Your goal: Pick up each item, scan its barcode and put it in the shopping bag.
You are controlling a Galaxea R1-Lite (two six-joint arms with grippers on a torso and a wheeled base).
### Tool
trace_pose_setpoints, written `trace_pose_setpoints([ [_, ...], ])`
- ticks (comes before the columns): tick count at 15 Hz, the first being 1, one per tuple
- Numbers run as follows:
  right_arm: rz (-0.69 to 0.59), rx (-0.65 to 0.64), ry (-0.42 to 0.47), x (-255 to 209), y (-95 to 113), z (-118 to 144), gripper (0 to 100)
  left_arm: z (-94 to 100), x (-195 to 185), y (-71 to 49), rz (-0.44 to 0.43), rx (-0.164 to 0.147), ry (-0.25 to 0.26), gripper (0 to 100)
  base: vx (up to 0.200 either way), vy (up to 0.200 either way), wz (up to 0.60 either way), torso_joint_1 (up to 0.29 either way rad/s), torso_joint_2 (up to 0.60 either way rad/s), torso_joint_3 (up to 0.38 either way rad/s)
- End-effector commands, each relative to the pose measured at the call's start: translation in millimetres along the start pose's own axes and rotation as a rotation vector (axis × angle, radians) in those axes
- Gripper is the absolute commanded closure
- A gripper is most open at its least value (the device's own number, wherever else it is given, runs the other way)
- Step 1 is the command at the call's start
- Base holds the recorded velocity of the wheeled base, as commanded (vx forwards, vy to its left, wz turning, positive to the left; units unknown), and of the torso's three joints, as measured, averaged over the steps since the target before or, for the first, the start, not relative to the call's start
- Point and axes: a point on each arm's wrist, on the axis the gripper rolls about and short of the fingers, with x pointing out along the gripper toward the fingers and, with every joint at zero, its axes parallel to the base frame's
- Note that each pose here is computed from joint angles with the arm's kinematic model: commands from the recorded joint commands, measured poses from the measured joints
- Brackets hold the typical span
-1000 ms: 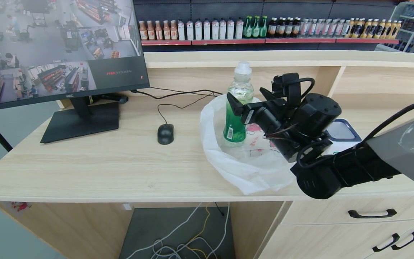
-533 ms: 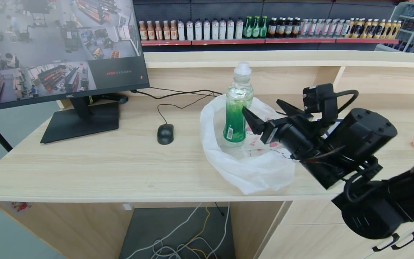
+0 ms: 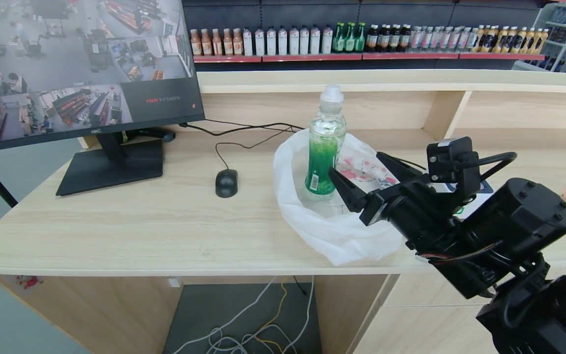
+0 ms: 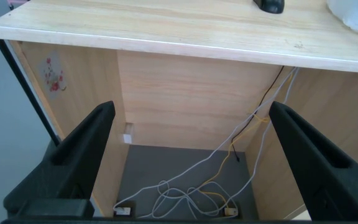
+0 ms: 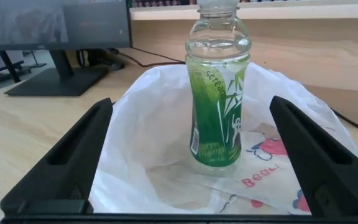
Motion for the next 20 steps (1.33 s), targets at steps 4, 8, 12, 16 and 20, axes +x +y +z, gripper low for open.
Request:
trace_pose_setpoints([
  [4,-0.003,0.008,0.0,-0.4,-0.8,0.0,0,0.2,-0.1,0.0,0.001,0.001,-0.001,0,-0.15,0.0,0.0,0.005,0.0,0.002],
  [8,-0.007,0.014,0.006,-1.7,-2.3,-0.9,0,0.2,-0.1,0.0,0.001,0.003,-0.001,0,0.0,0.0,0.0,0.0,0.0,0.0],
  [12,-0.007,0.015,0.01,-1.9,-2.3,-1.7,0,0.2,-0.1,0.0,0.001,0.0,-0.001,0,0.0,-0.1,0.0,0.0,0.0,0.001],
  [16,-0.011,0.022,0.022,-6.6,-4.1,-2.2,0,0.2,-0.1,0.0,-0.001,-0.002,-0.001,0,0.0,-0.2,0.0,0.007,0.0,0.001],
  [20,-0.043,0.012,0.022,-9.5,-14.4,-0.2,0,0.2,-0.1,0.0,0.001,0.0,-0.001,0,0.0,-0.2,0.0,-0.002,0.0,0.002],
])
